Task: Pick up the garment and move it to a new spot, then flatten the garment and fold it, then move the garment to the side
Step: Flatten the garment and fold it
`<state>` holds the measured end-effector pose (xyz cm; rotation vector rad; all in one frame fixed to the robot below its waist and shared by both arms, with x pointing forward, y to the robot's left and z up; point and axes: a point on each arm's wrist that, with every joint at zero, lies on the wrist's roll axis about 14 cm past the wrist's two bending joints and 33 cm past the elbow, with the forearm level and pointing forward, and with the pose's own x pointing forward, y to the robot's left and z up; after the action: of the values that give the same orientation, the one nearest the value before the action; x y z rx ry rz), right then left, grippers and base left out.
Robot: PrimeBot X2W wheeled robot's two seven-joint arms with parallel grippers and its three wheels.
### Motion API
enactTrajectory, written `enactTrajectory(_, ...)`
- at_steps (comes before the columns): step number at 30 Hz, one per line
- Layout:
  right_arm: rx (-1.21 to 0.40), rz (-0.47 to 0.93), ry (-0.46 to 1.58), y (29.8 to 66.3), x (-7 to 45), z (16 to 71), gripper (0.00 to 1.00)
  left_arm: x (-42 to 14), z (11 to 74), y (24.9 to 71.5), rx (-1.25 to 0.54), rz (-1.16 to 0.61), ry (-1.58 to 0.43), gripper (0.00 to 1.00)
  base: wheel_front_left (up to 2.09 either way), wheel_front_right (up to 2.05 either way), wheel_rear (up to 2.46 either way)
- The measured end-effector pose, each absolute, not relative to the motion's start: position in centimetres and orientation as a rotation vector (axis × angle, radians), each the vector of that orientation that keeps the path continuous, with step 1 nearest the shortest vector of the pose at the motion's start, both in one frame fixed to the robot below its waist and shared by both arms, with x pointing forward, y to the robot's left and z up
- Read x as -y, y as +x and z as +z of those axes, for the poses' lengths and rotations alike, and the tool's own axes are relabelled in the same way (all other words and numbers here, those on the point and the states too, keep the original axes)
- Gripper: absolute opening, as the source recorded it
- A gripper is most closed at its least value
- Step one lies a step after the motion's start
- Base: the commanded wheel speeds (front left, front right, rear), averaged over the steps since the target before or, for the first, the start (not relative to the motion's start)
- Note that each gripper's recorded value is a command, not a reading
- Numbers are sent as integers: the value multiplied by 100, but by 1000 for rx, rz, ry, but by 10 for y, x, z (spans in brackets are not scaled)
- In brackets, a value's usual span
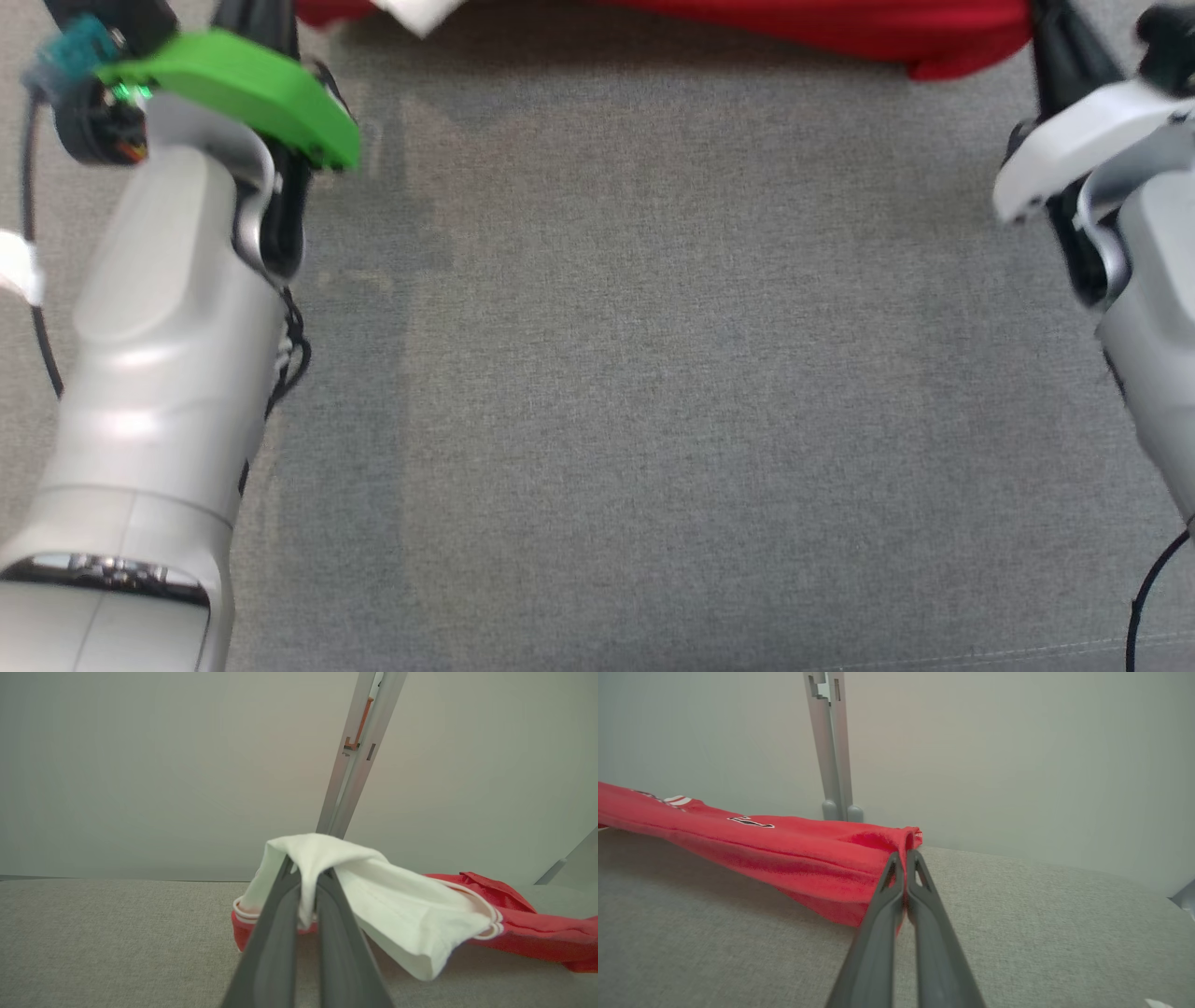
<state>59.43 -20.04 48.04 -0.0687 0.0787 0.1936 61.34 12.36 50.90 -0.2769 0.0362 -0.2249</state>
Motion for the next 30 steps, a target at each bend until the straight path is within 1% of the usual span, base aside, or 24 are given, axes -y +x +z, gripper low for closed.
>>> enactTrajectory(2, -123, 218, -75, 578, 193, 468, 0, -127, 498, 593, -63, -235, -243, 0, 0, 0, 0)
enactTrajectory(4, -151, 217, -51, 562, 192, 462, 0, -143, 486, 570, -96, -215, -221, 0, 0, 0, 0)
enactTrajectory(8, -164, 237, -34, 537, 186, 465, 0, -160, 462, 524, -174, -211, -164, 0, 0, 0, 0)
enactTrajectory(13, -151, 273, -22, 514, 173, 477, 0, -177, 452, 479, -216, -207, -138, 0, 0, 0, 0)
enactTrajectory(24, -245, 370, -97, 458, 160, 461, 0, -168, 441, 396, -284, -345, -22, 0, 0, 0, 0)
enactTrajectory(30, -332, 419, -124, 431, 159, 452, 0, -163, 440, 361, -312, -408, -34, 0, 0, 0, 0)
